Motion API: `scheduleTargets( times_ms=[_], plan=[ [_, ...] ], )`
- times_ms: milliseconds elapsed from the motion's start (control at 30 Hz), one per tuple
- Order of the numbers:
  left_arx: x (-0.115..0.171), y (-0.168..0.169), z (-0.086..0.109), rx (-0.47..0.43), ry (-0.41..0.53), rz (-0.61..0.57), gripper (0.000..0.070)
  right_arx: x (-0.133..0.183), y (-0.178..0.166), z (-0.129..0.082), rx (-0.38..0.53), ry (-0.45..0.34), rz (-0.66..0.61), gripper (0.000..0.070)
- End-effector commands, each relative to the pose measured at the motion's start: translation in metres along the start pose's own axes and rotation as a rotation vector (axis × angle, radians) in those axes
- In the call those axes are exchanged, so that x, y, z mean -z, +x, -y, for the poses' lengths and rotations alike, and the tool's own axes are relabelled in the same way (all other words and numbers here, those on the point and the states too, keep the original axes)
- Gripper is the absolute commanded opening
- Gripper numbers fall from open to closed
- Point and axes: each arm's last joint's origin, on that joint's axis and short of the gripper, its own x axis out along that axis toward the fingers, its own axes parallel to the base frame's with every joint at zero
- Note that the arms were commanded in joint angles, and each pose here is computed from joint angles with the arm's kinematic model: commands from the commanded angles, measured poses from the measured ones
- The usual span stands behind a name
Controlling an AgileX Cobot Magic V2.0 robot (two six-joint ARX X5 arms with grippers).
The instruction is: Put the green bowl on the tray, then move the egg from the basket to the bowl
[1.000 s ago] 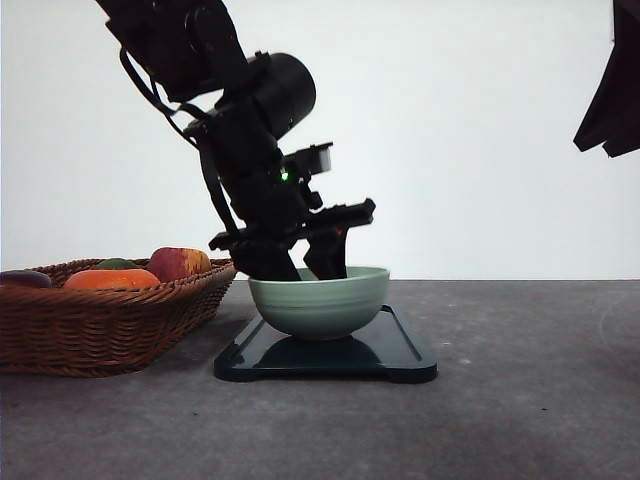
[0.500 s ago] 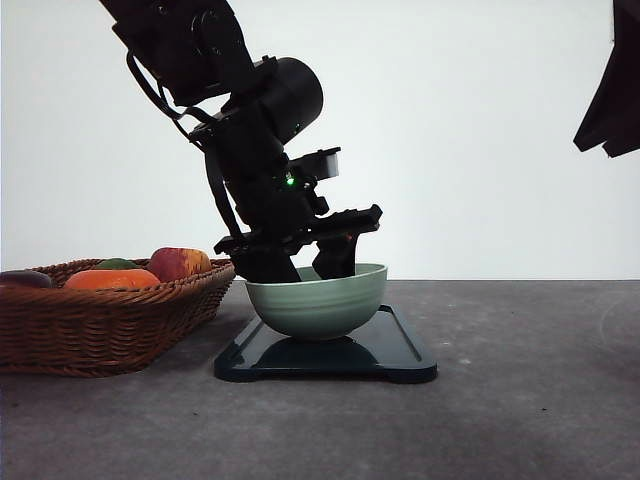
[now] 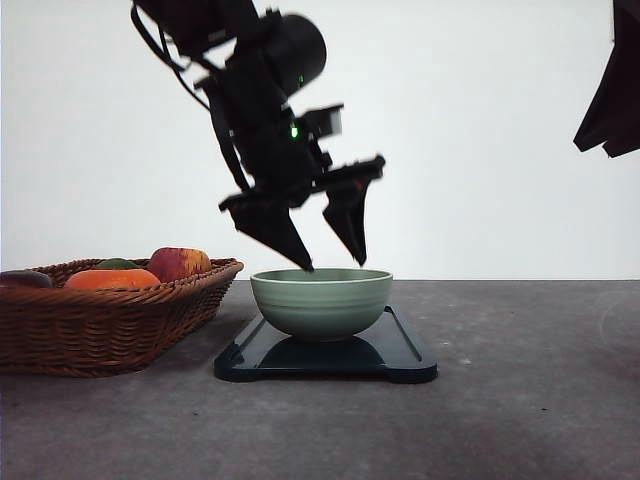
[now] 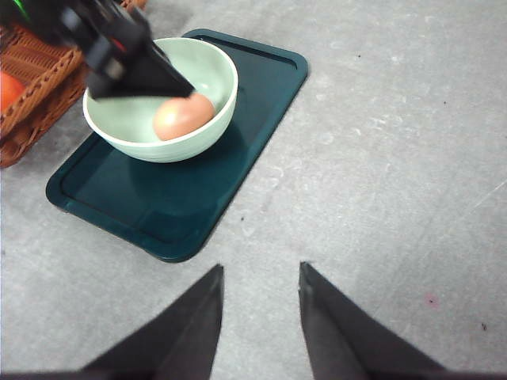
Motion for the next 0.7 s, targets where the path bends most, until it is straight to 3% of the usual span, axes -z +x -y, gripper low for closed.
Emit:
scheduleTargets(
  times_ms=[0, 333, 667],
  plan=[
    [-0.009, -0.012, 0.005, 0.005, 0.005, 0.022, 0.0437, -0.002, 0.000, -0.001, -0.002, 0.003, 0.011, 0.0186],
    [0.001, -0.077, 0.008, -0.014, -0.042, -0.031, 0.0432, -0.002, 0.000, -0.001, -0.002, 0.003, 0.011, 0.0186],
    [0.072, -0.130, -0.002, -0.048, -0.093, 0.092, 0.0432, -0.002, 0.000, -0.001, -0.003, 0.003, 0.010, 0.0186]
  ],
)
